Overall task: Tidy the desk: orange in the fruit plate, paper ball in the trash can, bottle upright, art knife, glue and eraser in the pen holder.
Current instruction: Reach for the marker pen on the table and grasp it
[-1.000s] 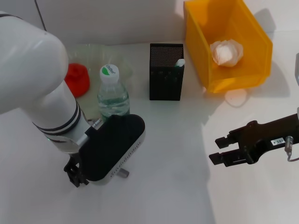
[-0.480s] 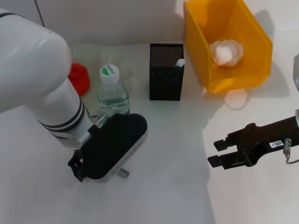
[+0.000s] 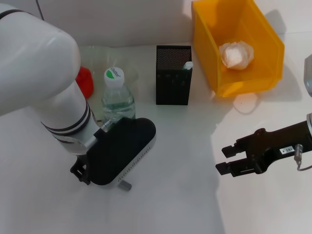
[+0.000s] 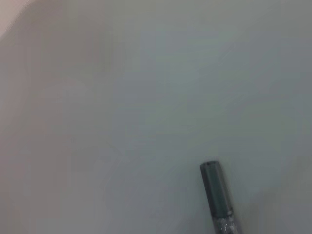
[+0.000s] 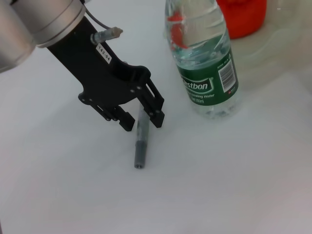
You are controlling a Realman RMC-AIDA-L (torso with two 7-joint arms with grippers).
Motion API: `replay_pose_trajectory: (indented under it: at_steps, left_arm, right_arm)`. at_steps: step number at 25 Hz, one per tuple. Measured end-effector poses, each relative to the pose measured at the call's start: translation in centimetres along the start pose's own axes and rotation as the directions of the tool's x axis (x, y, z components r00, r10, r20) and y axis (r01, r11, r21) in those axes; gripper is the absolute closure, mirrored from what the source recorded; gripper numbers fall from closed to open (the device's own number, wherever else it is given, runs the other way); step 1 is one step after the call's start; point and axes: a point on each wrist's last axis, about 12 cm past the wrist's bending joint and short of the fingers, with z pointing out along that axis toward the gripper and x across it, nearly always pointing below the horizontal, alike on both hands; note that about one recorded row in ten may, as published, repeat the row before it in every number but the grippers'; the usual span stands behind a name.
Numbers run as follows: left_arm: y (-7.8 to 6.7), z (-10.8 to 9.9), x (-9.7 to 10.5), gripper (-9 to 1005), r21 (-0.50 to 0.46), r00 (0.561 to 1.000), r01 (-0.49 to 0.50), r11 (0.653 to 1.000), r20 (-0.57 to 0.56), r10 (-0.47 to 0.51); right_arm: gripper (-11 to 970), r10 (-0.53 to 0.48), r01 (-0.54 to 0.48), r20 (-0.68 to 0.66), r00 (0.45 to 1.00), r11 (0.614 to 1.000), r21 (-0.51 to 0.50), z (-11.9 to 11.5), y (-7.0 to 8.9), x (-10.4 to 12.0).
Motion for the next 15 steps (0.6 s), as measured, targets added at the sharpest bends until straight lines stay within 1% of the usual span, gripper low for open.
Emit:
replay_pose_trajectory:
  at_steps: [5, 15]
  left_arm:
    - [-0.01, 0.19, 0.15, 440, 0.026, 1.0, 0.019, 0.999, -0.005, -0.018]
    - [-0.29, 0.26, 0.29, 485, 0.053, 0.999, 0.032, 0.998, 0.0, -0.032]
  right_arm:
    - [413, 0.0, 0.0, 0.001, 1.0, 1.0, -0.001, 0.04, 0.02, -0.04]
    - [413, -0.008, 0.008, -0.006, 1.0, 1.0, -0.026, 0.61, -0.2, -0.55]
